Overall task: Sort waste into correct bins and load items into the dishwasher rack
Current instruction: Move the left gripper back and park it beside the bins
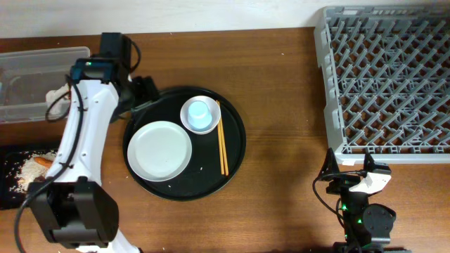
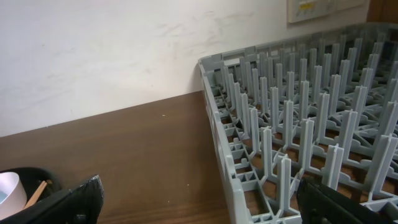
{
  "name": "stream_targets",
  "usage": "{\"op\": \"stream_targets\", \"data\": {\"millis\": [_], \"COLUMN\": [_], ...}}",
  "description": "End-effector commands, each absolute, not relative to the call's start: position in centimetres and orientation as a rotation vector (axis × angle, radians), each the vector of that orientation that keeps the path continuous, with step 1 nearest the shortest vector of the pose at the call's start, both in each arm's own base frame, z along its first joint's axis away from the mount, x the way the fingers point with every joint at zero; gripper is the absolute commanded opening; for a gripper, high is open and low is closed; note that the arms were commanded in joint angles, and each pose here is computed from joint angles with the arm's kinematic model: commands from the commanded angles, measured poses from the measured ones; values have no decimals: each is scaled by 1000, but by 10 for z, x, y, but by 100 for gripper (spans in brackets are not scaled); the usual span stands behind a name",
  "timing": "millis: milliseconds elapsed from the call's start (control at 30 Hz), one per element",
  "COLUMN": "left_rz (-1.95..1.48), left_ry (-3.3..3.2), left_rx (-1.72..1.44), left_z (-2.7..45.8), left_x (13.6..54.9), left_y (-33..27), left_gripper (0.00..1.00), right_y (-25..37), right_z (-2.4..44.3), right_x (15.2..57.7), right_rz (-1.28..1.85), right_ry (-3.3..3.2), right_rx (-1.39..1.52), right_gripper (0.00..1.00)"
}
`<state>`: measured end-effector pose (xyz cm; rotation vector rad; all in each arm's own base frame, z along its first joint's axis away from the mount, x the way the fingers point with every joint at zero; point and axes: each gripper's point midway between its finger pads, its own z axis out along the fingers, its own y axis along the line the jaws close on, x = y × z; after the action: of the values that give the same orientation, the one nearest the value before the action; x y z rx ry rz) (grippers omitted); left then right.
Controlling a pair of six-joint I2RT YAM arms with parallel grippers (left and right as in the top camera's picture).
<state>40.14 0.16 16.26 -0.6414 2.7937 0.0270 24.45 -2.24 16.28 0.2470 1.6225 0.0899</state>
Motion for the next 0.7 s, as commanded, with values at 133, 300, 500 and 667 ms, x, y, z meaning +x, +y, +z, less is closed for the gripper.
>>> {"op": "stream_targets", "data": {"millis": [133,300,500,667], "left_rz": [187,181,181,181], "left_ry": [2650,2635,2635,2635], "left_rx": [-1229,-1340,-1341,-1340], "left_z": [165,163,163,163], "left_x": [364,350,350,350], "left_y": [104,127,127,127], "left_gripper": [99,99,99,99], "right_y": [-22,-22,99,120], "right_z": [155,155,167,187], "right_x": [245,245,211,191], "right_rz": [91,91,1034,1316], "right_ry": [1634,1635,1703,1691], "right_rx": [254,254,34,28], "right_gripper": [99,98,98,98]}}
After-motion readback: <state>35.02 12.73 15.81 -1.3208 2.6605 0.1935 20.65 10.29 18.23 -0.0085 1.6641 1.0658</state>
